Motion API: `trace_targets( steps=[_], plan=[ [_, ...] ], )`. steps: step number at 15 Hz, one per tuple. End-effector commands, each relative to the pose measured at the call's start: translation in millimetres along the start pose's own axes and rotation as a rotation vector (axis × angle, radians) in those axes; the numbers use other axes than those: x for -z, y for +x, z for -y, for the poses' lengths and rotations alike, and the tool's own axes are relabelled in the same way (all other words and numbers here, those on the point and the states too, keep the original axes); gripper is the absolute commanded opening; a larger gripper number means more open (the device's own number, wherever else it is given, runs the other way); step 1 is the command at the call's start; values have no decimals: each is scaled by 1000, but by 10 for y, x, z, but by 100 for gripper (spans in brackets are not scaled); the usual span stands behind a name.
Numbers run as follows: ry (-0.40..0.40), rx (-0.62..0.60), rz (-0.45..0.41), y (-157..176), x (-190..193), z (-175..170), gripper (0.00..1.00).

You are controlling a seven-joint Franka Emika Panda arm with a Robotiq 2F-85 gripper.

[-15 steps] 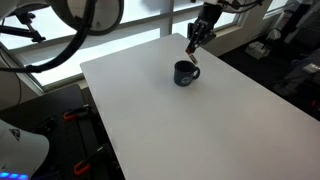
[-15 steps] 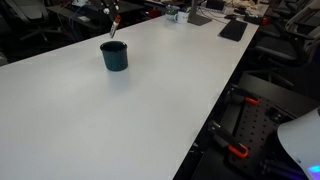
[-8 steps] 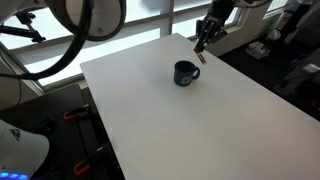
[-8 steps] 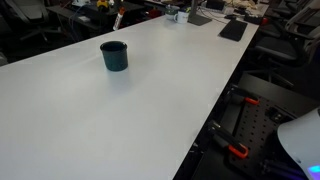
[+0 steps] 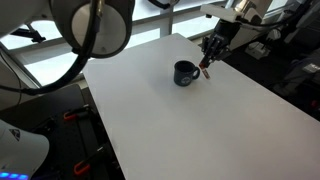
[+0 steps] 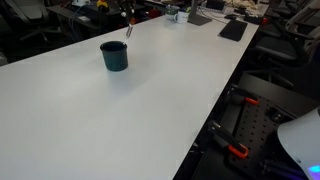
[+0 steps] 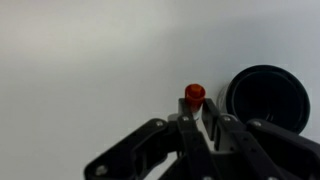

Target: Take the marker out of the mug.

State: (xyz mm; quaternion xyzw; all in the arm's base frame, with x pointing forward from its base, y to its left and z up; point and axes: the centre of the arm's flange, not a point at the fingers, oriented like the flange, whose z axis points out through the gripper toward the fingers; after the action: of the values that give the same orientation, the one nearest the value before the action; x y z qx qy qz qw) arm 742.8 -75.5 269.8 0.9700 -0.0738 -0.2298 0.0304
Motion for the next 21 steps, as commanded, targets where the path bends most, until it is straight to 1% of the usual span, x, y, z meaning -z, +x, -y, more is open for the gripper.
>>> trace_targets(
  steps=[1,4,6,13,16,21],
  plan=[
    [-16,-40,9,81,-136,-126,5],
    [-19,-49,28,130,-254,-183,5],
    [-25,-44,45,163,-341,-163,5],
    [-52,-5,125,316,-822,67,5],
    [-39,17,175,352,-1028,108,5],
    [-30,20,217,332,-1202,68,5]
  ],
)
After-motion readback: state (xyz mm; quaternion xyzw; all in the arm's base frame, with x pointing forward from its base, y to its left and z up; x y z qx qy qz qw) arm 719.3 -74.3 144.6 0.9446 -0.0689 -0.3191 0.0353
